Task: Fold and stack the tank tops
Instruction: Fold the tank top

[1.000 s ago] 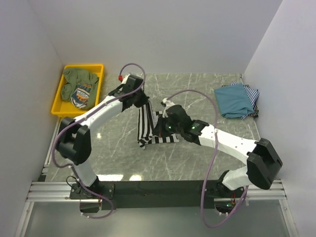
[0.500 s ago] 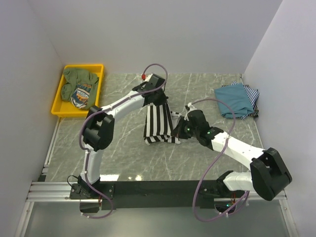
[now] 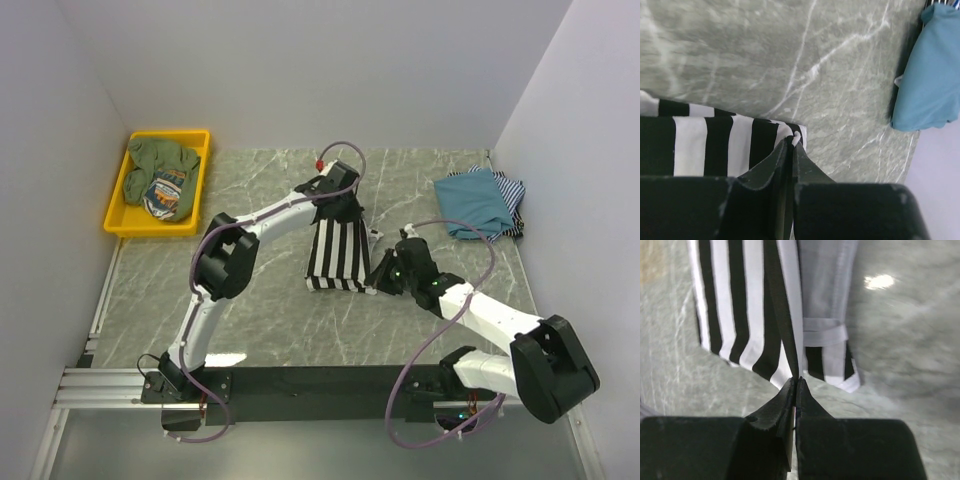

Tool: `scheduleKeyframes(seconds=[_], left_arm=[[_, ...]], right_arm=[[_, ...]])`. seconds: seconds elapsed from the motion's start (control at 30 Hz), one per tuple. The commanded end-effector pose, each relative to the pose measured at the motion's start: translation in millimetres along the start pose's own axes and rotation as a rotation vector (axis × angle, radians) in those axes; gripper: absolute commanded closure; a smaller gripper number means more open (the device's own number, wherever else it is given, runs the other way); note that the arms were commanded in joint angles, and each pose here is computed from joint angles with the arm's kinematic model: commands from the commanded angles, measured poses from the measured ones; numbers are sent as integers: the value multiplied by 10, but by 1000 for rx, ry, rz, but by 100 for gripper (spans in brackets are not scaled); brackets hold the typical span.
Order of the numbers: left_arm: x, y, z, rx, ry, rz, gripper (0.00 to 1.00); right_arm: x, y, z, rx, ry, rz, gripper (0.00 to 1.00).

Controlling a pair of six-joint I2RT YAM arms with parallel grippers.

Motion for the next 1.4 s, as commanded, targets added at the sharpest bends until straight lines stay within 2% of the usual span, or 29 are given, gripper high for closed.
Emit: scheduleKeyframes(seconds=[0.0,0.43,0.53,0.57,0.6,0.63,0.67,0.73,0.9,0.97,1.07,1.2,1.27,1.3,1.37], left_arm=[[223,-409,45,-160,-89,-18,89],[-175,-619,-176,-262,-25,-72,89],[-302,-664,-221,-290,6,-99,85],[-341,-694,-220,-313,23,-110,80],[-383,-719,-215,-330,31,-129,77],[-411,-719,-199,-343,41,-133,74],[-402,-777,-160,-382,38,-137,68],[-410,-818,-49,-427,55,-149,62],[-159,-1003,301,-541,34,-178,46],[2,-1059,537,-566,11,-172,45],[371,-859,774,-500,-76,-119,46],[633,-156,873,-217,-138,-49,48],[716,30,971,-188,-150,-32,49],[724,270,926,-142,-140,-14,50],[761,391,973,-144,-147,-1,50]], right_arm=[[-65,-141,52,-55,-14,-74,100],[-169,-439,206,-146,-107,-192,100],[-181,-497,232,-170,-127,-213,100],[-178,-505,255,-173,-136,-223,100],[-184,-516,264,-177,-141,-226,97],[-186,-525,276,-177,-147,-229,84],[-178,-518,306,-176,-152,-232,77],[-113,-468,362,-168,-171,-226,61],[97,-345,596,-169,-248,-188,50],[201,-305,657,-182,-280,-166,47],[351,-286,626,-226,-302,-128,44],[529,-318,456,-315,-283,-65,43],[623,-406,341,-357,-260,-51,43],[650,-438,300,-356,-251,-54,43],[694,-464,175,-338,-212,-45,43]])
Point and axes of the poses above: each gripper's point midway between its finger pads, its own z axis back along the fingers, its own y axis along the line the jaws close on, x = y × z, the point moved 5 cm from there along z, back along the fingers, and after that the axes turned 1 degree about z, right-handed, at the moved point
